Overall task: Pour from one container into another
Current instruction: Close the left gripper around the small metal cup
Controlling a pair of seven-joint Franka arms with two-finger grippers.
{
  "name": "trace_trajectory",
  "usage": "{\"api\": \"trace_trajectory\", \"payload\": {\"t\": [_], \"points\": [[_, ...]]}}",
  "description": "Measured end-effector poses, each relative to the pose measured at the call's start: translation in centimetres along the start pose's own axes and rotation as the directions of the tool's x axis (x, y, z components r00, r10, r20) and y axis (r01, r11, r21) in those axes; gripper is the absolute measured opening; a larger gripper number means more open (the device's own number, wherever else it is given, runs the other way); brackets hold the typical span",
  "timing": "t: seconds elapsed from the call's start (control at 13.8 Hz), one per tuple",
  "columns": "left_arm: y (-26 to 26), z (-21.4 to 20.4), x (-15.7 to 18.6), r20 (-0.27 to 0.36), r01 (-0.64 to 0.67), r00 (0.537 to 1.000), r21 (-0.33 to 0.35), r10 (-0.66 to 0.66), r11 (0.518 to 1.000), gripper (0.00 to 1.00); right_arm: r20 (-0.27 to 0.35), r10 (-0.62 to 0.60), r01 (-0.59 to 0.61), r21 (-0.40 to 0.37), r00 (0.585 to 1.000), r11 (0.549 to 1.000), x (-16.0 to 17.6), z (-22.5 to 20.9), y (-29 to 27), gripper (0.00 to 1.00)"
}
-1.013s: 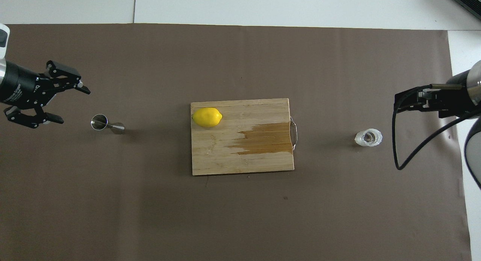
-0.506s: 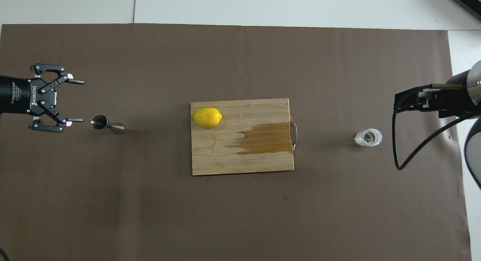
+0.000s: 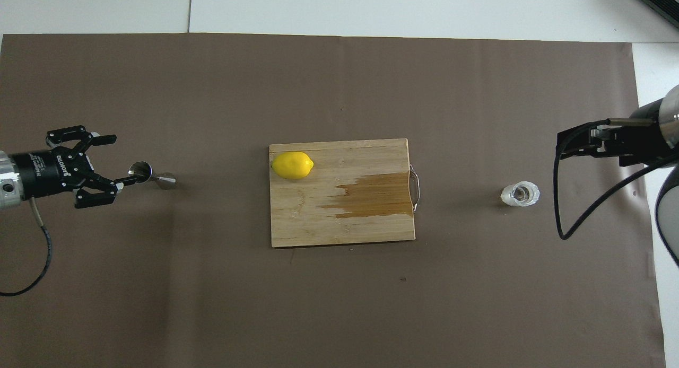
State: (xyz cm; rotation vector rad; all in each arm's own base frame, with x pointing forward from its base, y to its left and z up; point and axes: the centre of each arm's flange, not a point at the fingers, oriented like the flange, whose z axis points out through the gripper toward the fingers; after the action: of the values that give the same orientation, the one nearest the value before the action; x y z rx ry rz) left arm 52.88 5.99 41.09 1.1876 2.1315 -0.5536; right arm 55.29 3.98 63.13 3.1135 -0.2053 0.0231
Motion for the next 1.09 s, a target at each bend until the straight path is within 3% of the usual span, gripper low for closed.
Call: {"api": "trace_trajectory", "payload": {"t": [0.36,1.09], "points": [[-1.9,1.9,4.4,0.012,0.146,0.989,-0.085,-0.145,0.986,1.00,0.000,0.000,0.000,0.000,1.000,1.000,0.0,0.0,0.0,1.00],[-3.5,4.5,3.6,0.010,0.163,0.987,-0.148,-0.163,0.976,1.00,0.000,0.000,0.000,0.000,1.000,1.000,0.0,0.0,0.0,1.00]]}}
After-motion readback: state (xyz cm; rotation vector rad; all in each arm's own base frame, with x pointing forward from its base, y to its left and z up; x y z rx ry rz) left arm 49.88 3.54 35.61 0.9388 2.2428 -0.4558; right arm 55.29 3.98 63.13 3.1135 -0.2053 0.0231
